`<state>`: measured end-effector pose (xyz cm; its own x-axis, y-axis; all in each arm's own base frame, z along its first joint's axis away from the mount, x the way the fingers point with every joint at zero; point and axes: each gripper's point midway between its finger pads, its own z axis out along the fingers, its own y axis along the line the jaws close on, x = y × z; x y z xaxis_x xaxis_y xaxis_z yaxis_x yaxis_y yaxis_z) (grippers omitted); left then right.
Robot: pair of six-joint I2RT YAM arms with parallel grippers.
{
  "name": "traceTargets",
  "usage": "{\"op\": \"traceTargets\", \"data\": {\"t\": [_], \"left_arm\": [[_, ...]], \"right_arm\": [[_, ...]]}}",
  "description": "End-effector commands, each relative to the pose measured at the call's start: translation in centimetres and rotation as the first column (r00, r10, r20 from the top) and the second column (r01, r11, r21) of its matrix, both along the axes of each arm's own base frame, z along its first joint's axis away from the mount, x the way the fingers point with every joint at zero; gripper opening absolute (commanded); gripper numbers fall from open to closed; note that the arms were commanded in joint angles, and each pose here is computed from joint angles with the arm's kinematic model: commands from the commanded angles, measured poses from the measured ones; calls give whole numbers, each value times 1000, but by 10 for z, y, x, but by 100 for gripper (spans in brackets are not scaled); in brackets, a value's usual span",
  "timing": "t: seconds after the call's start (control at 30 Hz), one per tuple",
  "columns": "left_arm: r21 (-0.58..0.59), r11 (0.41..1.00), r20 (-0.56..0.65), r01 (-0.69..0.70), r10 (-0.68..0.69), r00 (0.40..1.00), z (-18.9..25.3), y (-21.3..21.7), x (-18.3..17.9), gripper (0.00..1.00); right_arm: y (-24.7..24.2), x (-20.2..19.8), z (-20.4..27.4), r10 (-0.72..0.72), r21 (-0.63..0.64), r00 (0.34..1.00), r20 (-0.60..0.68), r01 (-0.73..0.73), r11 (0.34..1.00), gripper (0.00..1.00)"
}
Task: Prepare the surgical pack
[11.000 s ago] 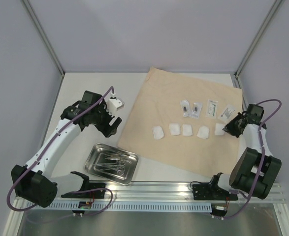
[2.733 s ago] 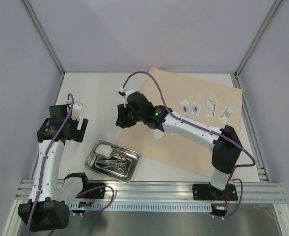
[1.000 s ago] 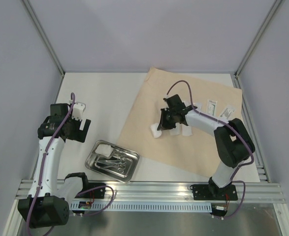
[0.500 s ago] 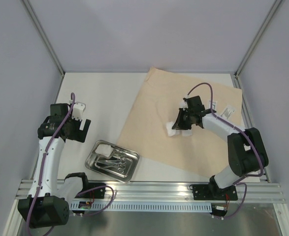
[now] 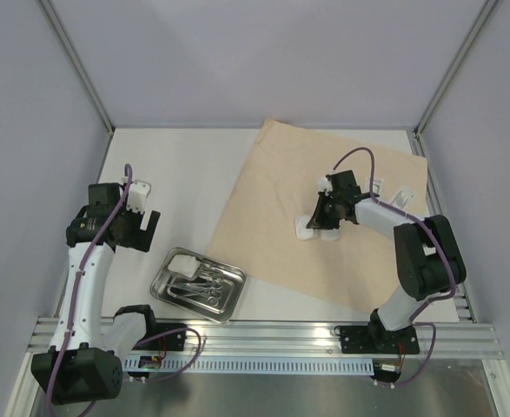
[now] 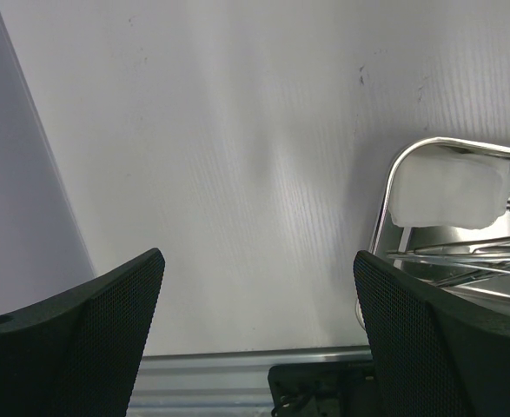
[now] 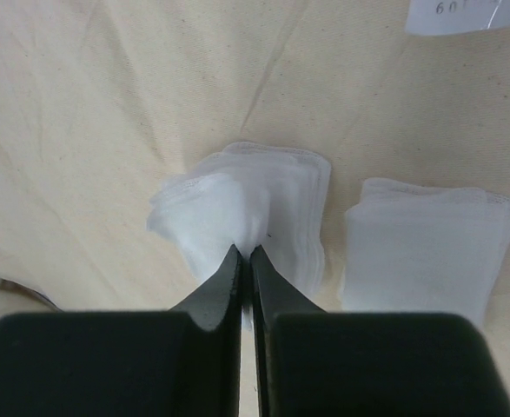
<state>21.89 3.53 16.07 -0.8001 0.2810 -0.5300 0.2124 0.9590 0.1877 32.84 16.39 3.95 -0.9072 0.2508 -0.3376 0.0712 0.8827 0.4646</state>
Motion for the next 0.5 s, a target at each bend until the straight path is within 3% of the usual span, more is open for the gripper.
{"op": "traceTargets", "data": {"t": [0.0,0.03,0.47], "left_arm": [[15,1000,33,16,-17,999,9,1,3,99],[14,1000,31,17,-18,999,8,0,3,99],[8,1000,31,22,-22,999,9,-1,4,99]], "right_arm": [[-2,12,0,15,-25,999,44,-14,1000,4],[-4,11,-2,14,-33,999,32,-13,999,10],[-28,8,18,23,-169,998,66,-12,986,41]]}}
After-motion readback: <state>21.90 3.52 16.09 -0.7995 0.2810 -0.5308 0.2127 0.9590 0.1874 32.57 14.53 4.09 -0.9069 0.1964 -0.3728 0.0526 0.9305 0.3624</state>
